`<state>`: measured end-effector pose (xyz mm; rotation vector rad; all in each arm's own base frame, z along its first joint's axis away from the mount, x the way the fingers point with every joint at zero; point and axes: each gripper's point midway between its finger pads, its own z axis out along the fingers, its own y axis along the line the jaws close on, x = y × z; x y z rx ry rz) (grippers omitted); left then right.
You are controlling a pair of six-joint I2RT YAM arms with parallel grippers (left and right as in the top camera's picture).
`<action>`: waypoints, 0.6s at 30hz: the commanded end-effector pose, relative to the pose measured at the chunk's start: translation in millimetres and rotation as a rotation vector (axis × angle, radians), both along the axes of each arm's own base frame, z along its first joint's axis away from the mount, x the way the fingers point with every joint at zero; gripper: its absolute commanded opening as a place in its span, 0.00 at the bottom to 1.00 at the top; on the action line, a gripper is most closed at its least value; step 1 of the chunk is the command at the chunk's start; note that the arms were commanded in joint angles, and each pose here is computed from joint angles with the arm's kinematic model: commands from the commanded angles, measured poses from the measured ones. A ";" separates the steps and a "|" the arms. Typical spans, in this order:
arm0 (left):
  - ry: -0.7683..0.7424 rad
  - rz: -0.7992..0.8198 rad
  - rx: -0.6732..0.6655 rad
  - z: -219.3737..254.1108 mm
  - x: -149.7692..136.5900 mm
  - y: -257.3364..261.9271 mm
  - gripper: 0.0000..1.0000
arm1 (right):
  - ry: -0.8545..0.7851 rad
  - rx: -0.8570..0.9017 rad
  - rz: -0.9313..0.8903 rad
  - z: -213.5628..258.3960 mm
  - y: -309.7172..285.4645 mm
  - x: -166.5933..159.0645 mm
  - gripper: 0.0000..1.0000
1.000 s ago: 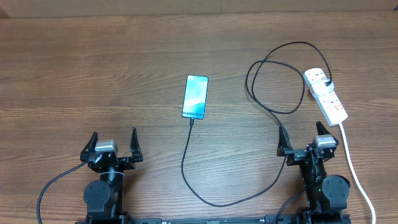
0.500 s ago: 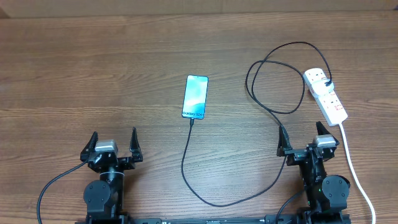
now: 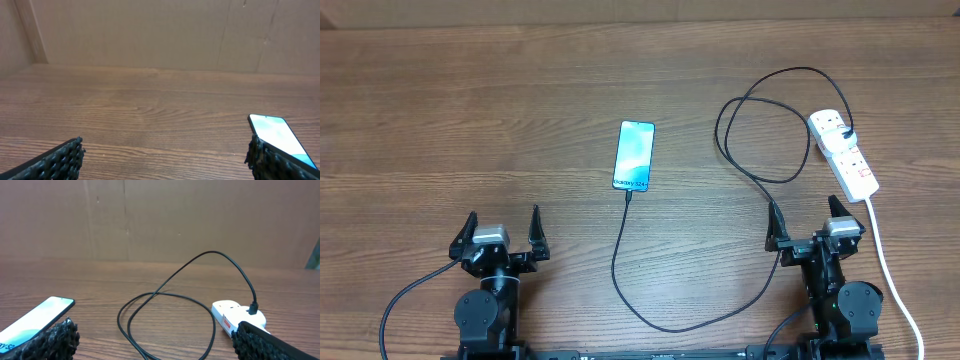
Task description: Plug charger to phone and switch on socket
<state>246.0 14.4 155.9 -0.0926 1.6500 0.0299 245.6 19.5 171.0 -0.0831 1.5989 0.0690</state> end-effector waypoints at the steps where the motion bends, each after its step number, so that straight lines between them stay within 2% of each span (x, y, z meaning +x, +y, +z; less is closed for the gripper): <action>1: -0.006 -0.010 0.026 0.6 -0.2 -1.3 0.99 | -0.007 -0.004 -0.005 -1.0 -0.5 0.0 1.00; 18: -0.006 -0.010 0.026 0.6 -0.2 -1.3 1.00 | -0.007 -0.004 -0.026 -1.0 -5.7 0.4 1.00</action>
